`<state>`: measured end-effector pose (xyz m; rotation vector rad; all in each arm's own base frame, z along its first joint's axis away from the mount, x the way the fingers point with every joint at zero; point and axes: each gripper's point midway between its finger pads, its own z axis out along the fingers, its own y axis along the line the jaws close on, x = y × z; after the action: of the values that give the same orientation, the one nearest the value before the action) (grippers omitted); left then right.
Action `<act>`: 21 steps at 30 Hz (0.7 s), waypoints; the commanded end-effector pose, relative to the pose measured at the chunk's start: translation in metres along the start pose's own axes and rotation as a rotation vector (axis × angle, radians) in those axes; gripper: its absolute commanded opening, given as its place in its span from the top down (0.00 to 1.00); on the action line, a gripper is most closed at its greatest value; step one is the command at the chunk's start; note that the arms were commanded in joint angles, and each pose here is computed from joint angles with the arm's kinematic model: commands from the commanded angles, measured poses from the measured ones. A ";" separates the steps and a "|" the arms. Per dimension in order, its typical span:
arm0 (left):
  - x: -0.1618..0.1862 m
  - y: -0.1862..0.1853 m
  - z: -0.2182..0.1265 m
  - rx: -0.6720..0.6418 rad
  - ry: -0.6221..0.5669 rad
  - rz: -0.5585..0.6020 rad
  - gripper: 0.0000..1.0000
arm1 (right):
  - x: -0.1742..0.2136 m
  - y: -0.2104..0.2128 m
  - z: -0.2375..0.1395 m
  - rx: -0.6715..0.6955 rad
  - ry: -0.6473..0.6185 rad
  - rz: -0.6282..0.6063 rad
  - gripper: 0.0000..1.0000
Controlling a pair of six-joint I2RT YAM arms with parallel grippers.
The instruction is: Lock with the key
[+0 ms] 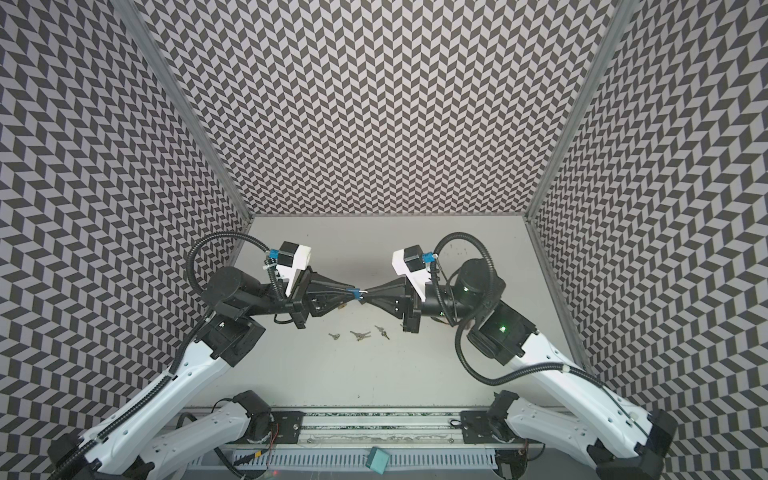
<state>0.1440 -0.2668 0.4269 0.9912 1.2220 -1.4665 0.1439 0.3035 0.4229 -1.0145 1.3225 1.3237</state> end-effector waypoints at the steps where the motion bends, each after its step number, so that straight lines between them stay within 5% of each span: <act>1: -0.003 -0.007 0.000 0.031 0.008 -0.008 0.83 | -0.026 0.010 -0.009 -0.005 -0.085 -0.075 1.00; 6: -0.016 0.000 -0.007 -0.065 -0.035 0.023 0.26 | -0.027 0.008 -0.012 0.021 -0.081 -0.088 1.00; 8: -0.018 0.010 -0.012 -0.135 -0.044 0.024 0.13 | -0.026 0.008 -0.014 0.033 -0.080 -0.094 1.00; 18: -0.015 0.016 -0.016 -0.130 -0.034 0.020 0.26 | -0.020 0.006 -0.017 0.057 -0.052 -0.104 1.00; 21: -0.014 0.011 -0.013 -0.084 -0.022 0.020 0.23 | -0.019 0.006 -0.016 0.051 -0.050 -0.104 1.00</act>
<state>0.1667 -0.2525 0.4246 0.8739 1.2992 -1.3783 0.1421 0.2894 0.4288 -0.9983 1.3019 1.2444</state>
